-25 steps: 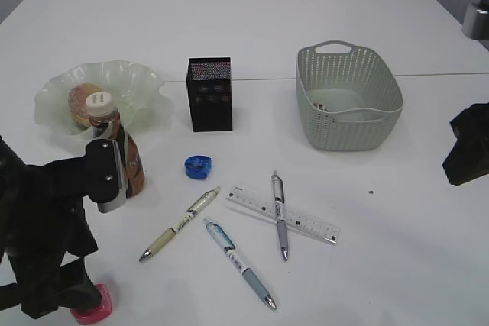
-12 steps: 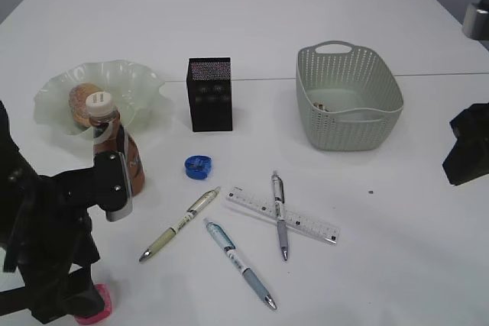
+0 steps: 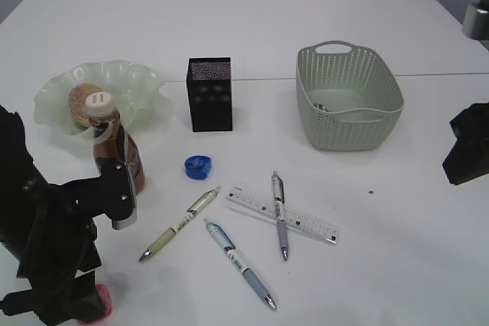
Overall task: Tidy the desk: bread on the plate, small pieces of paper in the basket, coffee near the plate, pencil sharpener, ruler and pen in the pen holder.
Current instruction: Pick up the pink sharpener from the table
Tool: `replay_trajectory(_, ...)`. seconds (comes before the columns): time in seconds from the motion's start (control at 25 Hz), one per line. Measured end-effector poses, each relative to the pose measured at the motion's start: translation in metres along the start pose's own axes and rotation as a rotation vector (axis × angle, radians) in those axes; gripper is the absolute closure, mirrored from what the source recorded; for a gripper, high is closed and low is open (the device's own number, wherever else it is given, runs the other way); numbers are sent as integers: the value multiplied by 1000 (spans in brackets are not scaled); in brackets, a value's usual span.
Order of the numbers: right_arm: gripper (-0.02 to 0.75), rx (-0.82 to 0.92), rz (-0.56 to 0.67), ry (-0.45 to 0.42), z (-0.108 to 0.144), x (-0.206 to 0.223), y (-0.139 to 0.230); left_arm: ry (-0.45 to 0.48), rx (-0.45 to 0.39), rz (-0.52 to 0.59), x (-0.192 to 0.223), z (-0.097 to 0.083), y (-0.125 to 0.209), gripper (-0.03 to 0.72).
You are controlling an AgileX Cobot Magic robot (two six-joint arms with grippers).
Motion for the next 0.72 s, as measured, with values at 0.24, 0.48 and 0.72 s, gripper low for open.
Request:
replay_trajectory(0.24,331,0,-9,-1,0,0,-1,-34,7,17,0,4,2,159)
replay_trajectory(0.48,332,-1,-13,0,0,0,-1,-32,-4,17,0,4,2,159)
replay_trajectory(0.72,332,-1,-13,0,0,0,-1,-12,-16,21,0,1,2,159)
Point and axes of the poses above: a point on each arm's last joint axis where the gripper is mounted, x pointing out along that axis toward the gripper, z along the wrist's bending axis when the last joint is at zero, y = z × x, the point moved 2 cm from there along x, pointing out along that axis toward the gripper, and after that the axes turned 7 degrees about x, right-handed, at the moved point
